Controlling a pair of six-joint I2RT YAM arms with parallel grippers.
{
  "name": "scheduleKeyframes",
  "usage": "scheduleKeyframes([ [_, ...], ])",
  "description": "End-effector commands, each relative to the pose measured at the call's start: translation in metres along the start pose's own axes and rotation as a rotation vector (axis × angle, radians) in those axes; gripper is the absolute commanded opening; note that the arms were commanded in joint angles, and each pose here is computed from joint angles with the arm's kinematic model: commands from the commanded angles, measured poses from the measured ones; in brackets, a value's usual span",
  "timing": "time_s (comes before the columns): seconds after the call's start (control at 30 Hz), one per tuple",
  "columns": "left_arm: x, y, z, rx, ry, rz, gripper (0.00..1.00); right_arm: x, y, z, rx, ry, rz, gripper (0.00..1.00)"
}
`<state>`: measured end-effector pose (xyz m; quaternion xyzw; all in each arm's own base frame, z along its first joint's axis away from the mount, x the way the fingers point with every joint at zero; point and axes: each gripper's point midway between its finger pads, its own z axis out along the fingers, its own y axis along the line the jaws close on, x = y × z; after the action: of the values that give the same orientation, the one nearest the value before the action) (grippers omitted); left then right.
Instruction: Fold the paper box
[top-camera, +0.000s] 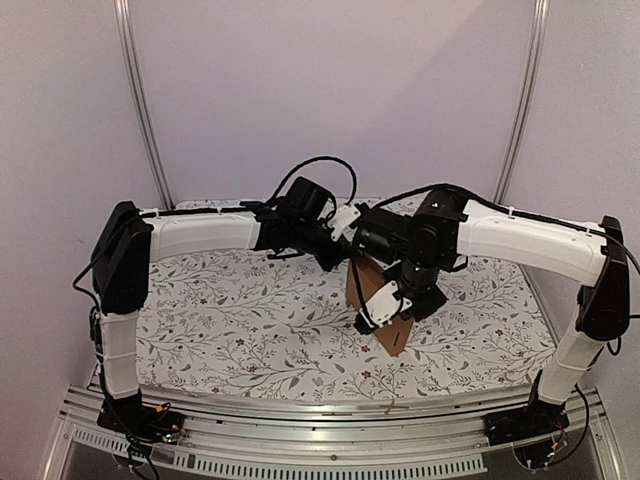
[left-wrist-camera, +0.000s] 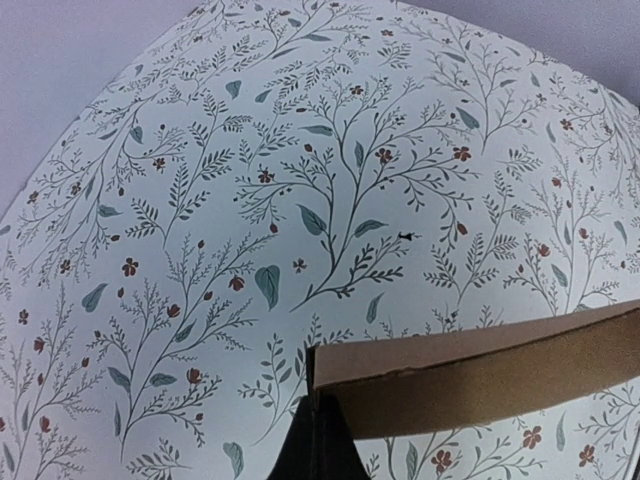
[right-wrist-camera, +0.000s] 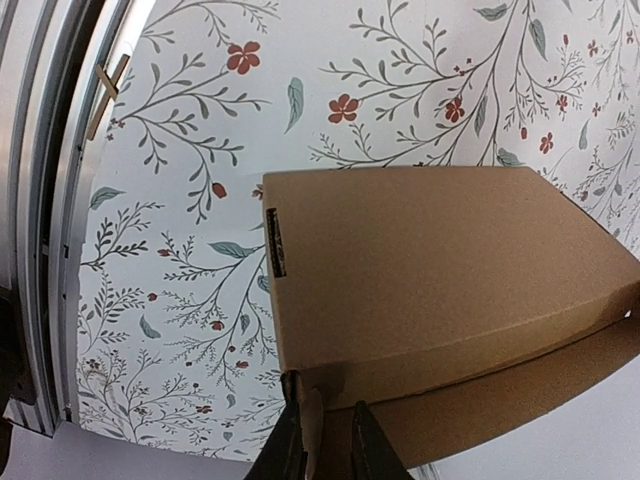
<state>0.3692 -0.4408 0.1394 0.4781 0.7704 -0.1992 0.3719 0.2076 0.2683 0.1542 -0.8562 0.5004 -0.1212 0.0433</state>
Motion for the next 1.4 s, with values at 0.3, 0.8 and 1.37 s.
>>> scheduleKeyframes([
  [0.3, 0.059, -0.012, 0.012, 0.028, 0.195, -0.012, 0.0, 0.029, 0.029, -0.008, -0.13, 0.149, -0.081, 0.16],
  [0.8, 0.059, -0.011, 0.011, 0.025, 0.195, -0.007, 0.0, 0.04, 0.035, -0.016, -0.149, 0.193, -0.052, 0.19],
  [1.37, 0.057, -0.01, 0.007, 0.015, 0.191, -0.004, 0.0, 0.056, 0.058, -0.027, -0.205, 0.23, -0.061, 0.24],
])
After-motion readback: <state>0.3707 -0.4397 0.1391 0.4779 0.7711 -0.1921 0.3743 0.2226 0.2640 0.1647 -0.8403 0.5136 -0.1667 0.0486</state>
